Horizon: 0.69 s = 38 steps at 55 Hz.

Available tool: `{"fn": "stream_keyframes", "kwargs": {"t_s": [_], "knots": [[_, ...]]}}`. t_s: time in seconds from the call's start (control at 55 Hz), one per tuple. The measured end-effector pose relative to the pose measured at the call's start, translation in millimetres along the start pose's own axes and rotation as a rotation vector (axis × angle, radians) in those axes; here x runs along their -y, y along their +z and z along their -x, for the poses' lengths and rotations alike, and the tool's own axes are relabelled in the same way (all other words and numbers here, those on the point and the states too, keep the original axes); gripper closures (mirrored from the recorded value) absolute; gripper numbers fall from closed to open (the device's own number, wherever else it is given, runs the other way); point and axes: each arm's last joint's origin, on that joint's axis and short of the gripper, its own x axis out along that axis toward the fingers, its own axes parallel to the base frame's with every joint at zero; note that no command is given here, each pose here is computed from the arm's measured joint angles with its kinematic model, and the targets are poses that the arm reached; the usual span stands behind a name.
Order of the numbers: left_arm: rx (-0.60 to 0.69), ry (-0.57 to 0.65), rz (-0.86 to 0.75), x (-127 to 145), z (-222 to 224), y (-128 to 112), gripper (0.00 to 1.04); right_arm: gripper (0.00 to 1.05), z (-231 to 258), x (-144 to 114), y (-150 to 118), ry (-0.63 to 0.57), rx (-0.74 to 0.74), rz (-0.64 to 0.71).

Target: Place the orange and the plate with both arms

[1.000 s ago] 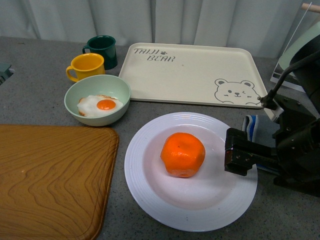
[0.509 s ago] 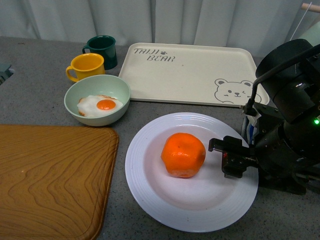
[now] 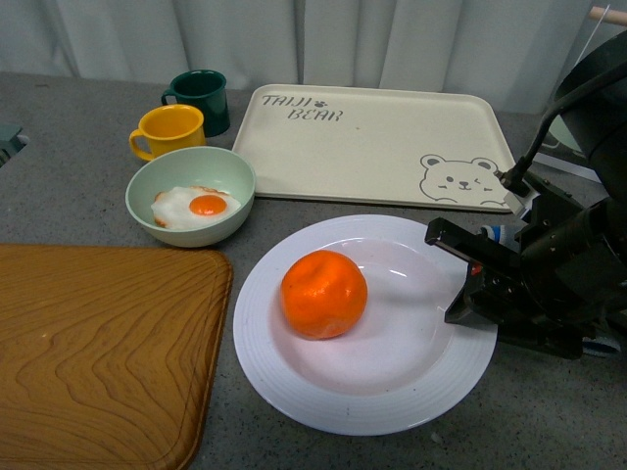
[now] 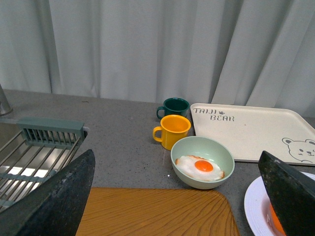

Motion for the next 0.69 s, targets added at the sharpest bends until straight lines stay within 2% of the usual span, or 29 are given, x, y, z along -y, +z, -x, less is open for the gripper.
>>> {"fn": "stream_keyframes", "kwargs": {"t_s": [0.418, 0.691], "knots": [[0.0, 0.0, 0.0, 0.0, 0.0, 0.0, 0.07, 0.99, 1.6, 17.3, -4.0, 0.249, 0.092, -0.153], [0.0, 0.0, 0.0, 0.0, 0.0, 0.0, 0.07, 1.03, 6.8, 21.2, -2.1, 0.394, 0.193, -0.163]]}}
